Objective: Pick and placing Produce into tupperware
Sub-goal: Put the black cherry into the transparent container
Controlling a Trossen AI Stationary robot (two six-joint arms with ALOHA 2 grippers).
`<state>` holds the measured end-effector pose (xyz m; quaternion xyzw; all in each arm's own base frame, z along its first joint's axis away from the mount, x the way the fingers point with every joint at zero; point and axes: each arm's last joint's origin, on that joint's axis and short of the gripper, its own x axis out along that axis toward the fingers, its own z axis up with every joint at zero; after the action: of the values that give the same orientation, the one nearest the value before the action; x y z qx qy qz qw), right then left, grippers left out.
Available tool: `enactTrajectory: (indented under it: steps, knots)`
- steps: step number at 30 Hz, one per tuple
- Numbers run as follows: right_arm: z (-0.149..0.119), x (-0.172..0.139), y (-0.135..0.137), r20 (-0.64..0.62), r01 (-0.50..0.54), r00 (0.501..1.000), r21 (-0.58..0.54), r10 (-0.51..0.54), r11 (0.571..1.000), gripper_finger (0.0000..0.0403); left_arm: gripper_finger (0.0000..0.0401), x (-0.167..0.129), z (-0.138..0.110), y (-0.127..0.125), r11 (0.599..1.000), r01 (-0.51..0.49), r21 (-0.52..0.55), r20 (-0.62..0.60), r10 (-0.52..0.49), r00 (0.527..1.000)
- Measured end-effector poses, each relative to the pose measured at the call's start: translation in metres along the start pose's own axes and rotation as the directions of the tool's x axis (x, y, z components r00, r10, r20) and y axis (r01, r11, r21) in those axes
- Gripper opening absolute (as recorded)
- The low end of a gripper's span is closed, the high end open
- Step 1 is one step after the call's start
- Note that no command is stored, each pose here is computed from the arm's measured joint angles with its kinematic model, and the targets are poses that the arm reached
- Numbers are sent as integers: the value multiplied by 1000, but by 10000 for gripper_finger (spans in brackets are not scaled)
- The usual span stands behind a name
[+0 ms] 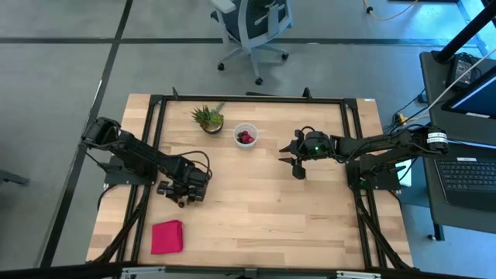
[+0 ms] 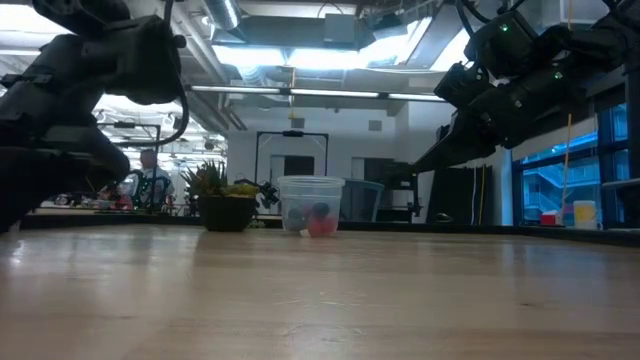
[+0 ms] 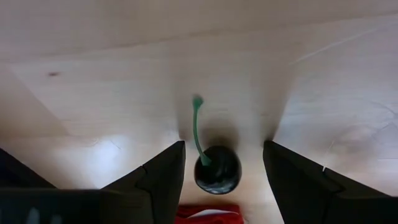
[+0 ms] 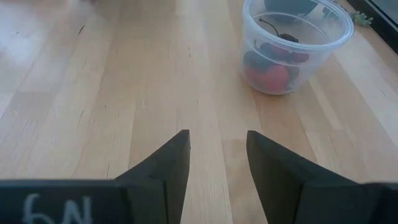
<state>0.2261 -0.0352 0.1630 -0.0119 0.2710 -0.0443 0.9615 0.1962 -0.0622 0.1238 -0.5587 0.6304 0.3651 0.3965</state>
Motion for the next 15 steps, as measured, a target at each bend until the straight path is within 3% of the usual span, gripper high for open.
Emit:
enactTrajectory:
  steps: [15]
  knots:
    - [0, 0, 0, 0, 0, 1000, -1, 0, 1000, 161, 177, 2, 0, 2, 1000, -17, -2, -22, 17, 1000]
